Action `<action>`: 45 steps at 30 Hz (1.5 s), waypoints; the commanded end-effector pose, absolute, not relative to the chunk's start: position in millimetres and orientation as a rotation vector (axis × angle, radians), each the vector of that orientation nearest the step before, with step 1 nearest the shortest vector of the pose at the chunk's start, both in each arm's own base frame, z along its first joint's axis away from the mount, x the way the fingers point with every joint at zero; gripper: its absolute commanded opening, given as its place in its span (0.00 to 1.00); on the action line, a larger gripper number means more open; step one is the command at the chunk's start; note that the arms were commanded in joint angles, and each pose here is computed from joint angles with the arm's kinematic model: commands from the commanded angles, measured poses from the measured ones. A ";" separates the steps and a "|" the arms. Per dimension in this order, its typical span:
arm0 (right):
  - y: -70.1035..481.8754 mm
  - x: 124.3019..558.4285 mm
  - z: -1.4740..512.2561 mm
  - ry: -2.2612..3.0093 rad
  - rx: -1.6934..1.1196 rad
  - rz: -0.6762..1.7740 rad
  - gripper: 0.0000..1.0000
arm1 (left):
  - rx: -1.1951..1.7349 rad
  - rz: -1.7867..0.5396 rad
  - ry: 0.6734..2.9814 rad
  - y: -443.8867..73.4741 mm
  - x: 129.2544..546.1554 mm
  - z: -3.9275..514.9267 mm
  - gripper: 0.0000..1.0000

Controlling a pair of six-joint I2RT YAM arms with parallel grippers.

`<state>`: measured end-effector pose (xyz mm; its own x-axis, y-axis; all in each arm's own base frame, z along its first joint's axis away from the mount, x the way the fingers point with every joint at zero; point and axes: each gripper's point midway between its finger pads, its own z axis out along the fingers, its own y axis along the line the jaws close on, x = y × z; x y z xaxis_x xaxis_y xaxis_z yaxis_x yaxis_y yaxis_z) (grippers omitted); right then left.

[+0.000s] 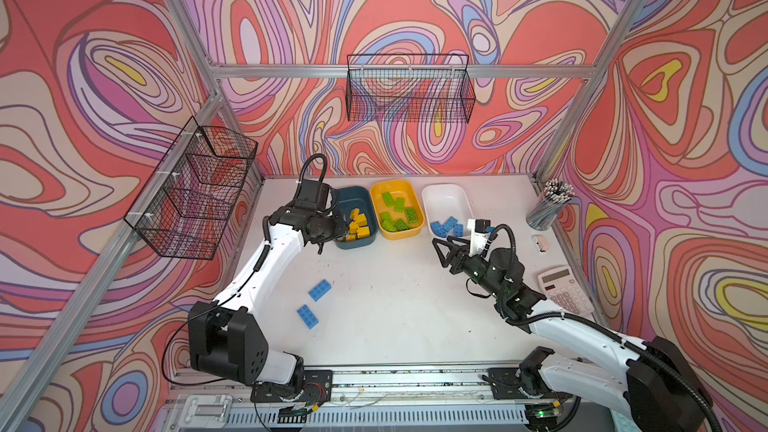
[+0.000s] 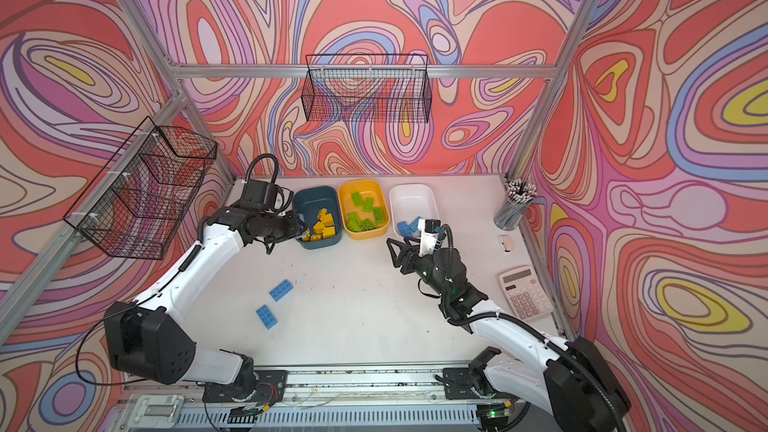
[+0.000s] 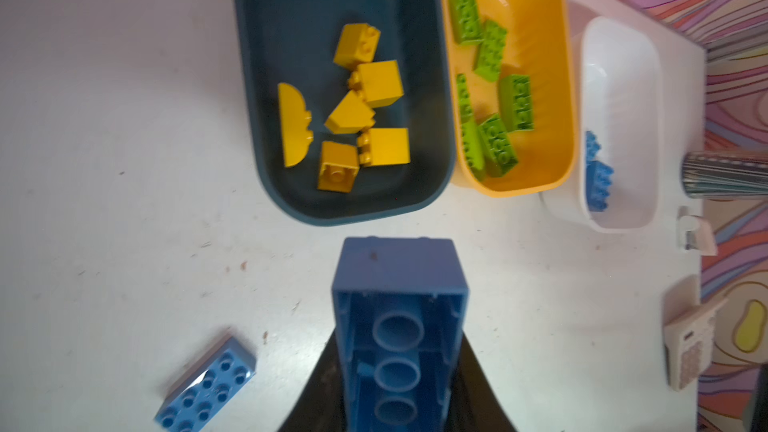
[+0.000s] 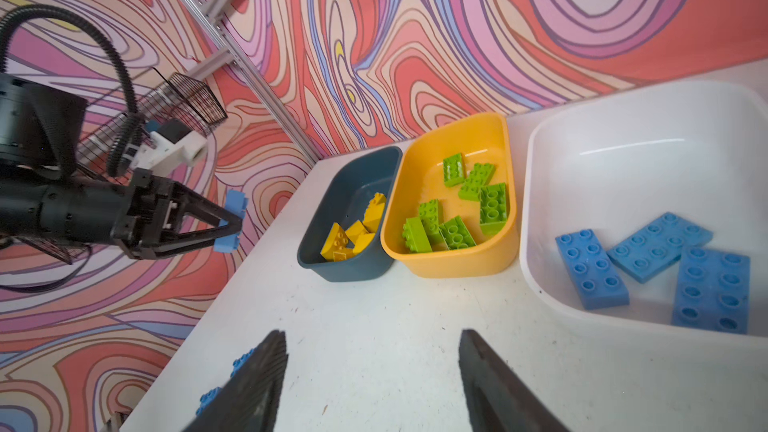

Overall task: Sort the legos into containers by color
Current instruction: 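Lift the blue brick with the left gripper and carry it over the white bin, then open the left gripper to drop the blue brick into the white bin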

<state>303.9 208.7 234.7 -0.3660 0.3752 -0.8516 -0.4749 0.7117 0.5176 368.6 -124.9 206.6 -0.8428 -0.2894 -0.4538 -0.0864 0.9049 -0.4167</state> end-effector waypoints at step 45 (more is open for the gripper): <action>202.2 284.9 277.3 1.667 -0.239 0.796 0.70 | -0.096 -1.146 2.305 -429.4 540.6 181.8 0.66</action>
<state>283.2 203.7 272.5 -0.2861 0.2624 -0.9216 -0.5611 0.7338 0.3831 531.9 -431.9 159.7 -0.8721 -0.2778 -0.4029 0.1434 0.6421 -0.7531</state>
